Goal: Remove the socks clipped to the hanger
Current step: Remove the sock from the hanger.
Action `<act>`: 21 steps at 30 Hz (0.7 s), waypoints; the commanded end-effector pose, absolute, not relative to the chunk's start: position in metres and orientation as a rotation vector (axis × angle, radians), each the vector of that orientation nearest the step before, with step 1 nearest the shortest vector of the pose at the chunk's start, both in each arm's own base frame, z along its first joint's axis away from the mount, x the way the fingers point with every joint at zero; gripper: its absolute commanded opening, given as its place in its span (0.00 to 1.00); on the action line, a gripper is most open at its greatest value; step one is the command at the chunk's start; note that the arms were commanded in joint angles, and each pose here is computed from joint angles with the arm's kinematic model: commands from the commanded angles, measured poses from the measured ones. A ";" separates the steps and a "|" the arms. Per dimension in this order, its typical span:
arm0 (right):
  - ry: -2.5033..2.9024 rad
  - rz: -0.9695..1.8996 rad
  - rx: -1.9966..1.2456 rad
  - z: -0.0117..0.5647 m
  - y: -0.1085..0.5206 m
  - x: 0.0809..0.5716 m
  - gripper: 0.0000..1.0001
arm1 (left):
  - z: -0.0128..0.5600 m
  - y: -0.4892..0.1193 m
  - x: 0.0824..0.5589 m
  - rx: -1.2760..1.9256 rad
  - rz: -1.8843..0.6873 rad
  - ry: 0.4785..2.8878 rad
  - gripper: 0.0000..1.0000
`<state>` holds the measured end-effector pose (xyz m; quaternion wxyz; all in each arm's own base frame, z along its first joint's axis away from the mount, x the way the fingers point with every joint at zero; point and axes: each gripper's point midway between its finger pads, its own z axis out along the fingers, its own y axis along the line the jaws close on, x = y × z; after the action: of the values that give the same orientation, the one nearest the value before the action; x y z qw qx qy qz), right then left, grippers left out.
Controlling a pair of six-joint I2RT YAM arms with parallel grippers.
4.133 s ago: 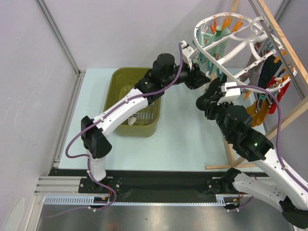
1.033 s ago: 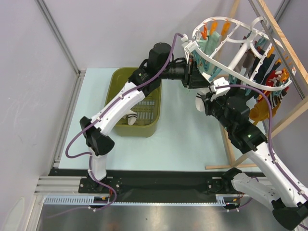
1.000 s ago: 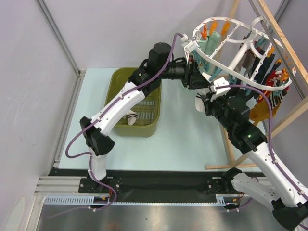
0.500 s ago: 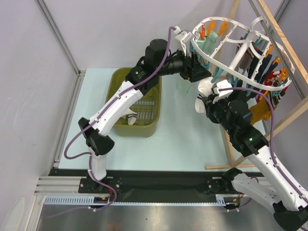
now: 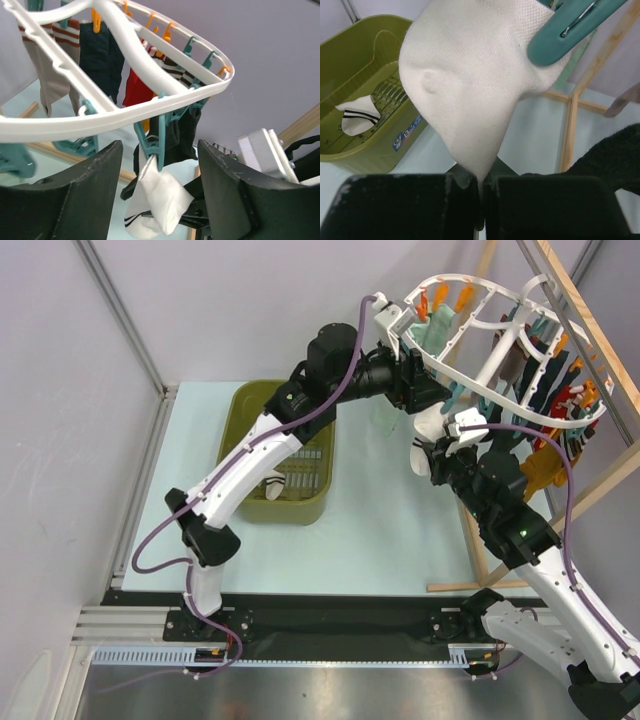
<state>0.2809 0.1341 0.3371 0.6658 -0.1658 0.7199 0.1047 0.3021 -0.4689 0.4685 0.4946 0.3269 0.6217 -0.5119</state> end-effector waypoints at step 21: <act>1.574 0.282 -0.340 0.350 0.134 0.283 0.00 | 0.476 -0.492 0.304 0.867 -1.279 1.353 0.63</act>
<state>0.2803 0.1316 0.3358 0.6664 -0.1571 0.7198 0.1146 0.3139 -0.4930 0.4490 0.4911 0.3433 0.6099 -0.5187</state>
